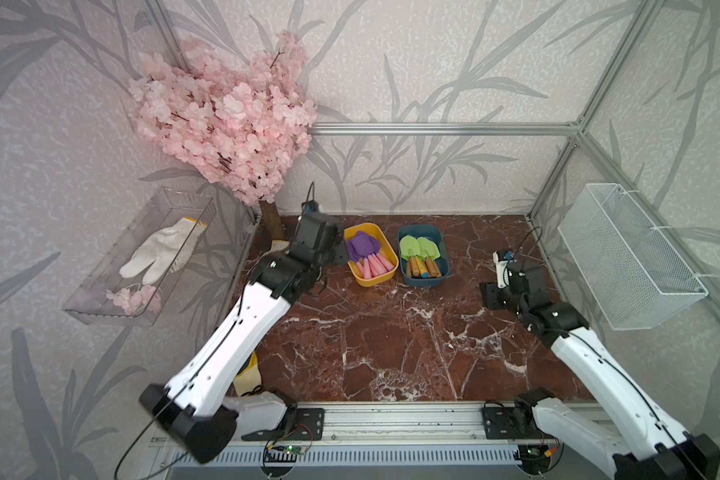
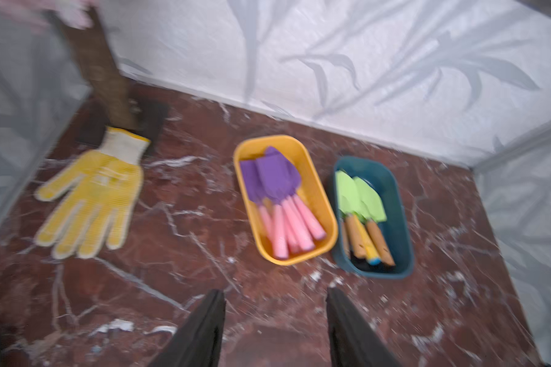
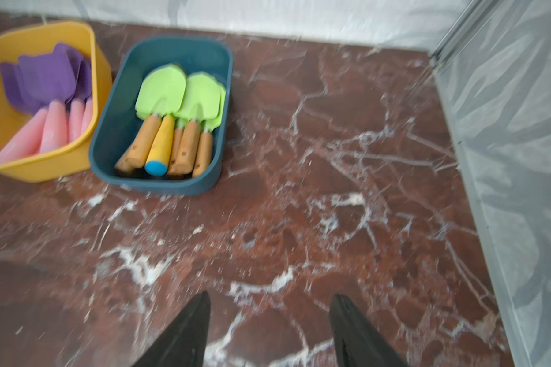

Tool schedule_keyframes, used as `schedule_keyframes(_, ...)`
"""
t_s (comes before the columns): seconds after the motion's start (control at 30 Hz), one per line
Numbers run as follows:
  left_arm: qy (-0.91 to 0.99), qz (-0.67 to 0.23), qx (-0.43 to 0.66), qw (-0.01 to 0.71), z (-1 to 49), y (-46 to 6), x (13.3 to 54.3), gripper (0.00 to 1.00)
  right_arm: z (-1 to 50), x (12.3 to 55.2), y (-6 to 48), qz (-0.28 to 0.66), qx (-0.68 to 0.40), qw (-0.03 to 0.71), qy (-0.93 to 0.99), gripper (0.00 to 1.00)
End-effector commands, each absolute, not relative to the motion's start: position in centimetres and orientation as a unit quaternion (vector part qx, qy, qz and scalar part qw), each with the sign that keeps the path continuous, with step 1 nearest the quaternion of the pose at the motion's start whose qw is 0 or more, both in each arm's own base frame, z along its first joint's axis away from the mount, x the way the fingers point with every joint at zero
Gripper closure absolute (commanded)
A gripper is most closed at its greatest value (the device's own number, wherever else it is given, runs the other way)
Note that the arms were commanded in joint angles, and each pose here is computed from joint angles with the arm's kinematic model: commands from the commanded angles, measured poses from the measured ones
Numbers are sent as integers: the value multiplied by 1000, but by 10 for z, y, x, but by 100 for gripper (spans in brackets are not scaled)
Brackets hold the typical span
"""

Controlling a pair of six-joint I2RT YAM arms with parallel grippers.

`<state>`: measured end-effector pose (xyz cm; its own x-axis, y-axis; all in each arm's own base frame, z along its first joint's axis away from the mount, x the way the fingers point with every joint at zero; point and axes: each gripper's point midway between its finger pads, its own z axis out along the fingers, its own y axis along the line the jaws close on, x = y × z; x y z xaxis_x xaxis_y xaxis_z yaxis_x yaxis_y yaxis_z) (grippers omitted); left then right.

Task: Sort the small shovels by color and place them into the storage box
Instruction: Reset both arms

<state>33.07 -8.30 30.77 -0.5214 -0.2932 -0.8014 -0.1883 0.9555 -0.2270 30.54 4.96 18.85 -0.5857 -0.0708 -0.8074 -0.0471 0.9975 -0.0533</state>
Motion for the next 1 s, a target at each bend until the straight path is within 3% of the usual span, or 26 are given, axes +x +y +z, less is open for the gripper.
schedule_keyframes(0.0,832,25,-200,517,280,-23,339,44,225,341,23,-78,8,588,805,33)
schedule_keyframes(0.3,729,133,-226,632,247,44,312,36,150,368,1,-110,51,602,789,30)
schedule_keyframes(0.47,738,157,-237,612,209,64,319,27,127,378,-9,-144,64,605,781,30)
schedule_keyframes(0.8,770,169,-212,578,130,86,343,26,110,387,15,-102,1,608,787,29)
schedule_keyframes(0.97,772,132,-219,581,115,90,365,26,98,390,19,-98,-12,604,791,27)
